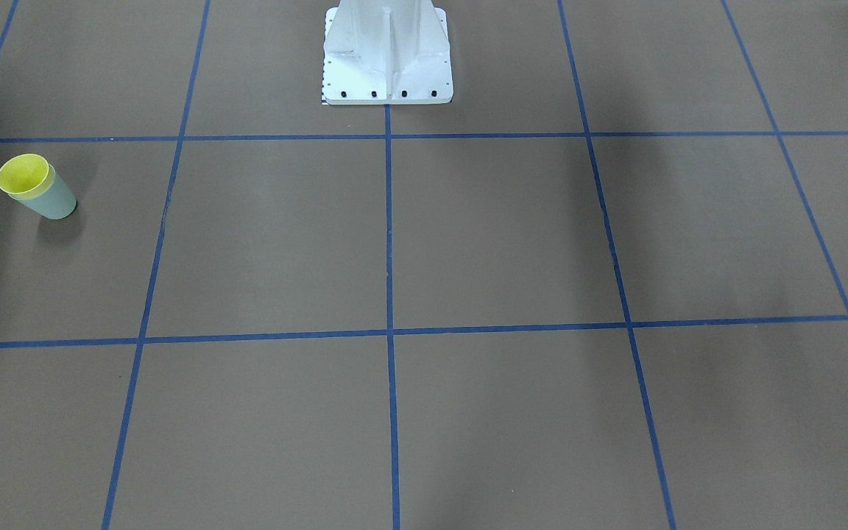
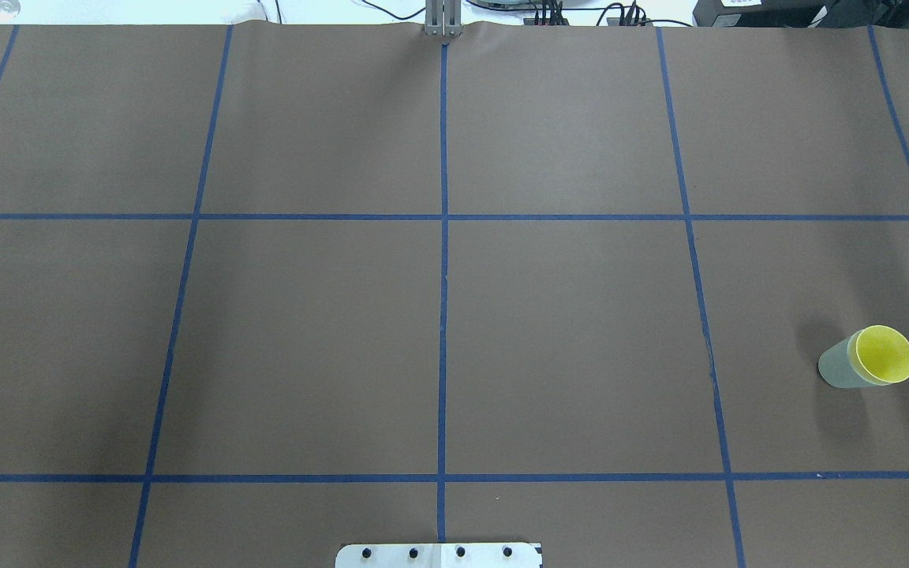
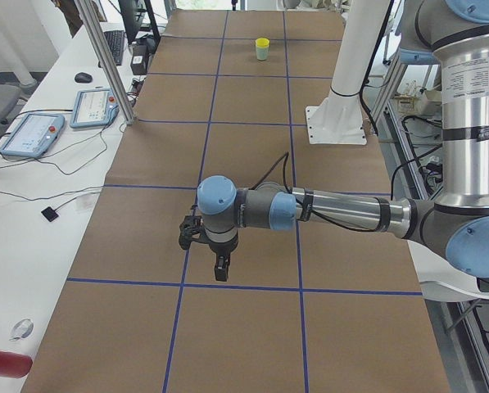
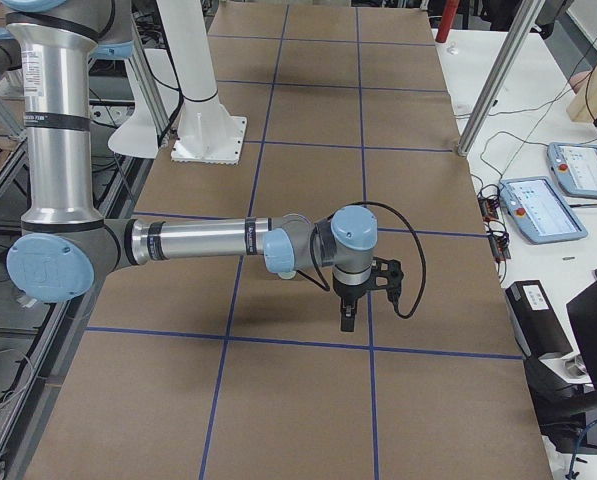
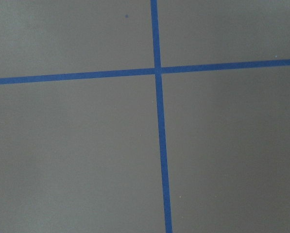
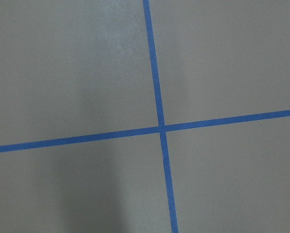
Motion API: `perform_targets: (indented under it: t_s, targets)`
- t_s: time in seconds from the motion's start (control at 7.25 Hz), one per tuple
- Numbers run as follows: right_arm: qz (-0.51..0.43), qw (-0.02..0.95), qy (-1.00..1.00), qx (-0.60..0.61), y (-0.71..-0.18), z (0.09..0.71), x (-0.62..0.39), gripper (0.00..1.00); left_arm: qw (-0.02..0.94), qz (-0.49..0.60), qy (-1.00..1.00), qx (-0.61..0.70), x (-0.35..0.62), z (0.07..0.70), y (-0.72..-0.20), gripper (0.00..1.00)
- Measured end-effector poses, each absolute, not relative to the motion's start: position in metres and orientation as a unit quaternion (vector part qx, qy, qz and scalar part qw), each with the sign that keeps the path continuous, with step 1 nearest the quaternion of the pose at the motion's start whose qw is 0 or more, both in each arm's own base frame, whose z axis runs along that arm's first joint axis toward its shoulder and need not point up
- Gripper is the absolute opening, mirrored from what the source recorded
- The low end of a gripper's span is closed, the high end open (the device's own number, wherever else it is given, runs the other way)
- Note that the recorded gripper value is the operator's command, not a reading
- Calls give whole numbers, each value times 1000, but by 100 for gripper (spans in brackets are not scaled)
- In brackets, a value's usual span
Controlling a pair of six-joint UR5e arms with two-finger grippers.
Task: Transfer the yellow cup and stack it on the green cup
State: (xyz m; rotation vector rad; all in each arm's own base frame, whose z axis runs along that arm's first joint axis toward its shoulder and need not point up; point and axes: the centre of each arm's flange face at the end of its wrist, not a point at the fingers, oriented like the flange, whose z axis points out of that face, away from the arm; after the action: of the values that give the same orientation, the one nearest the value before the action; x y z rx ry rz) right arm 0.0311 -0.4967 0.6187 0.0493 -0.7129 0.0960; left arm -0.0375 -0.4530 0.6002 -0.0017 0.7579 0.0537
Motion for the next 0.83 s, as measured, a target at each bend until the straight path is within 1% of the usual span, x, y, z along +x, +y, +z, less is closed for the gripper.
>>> perform_targets:
  t_s: [0.28, 0.83]
  targets:
    - [30, 934, -356, 14, -494, 630, 30, 100, 928, 22, 372, -18, -38, 589, -455, 100]
    - [15, 927, -374, -3, -485, 636, 27, 100, 922, 25, 387, -10, -36, 577, -451, 100]
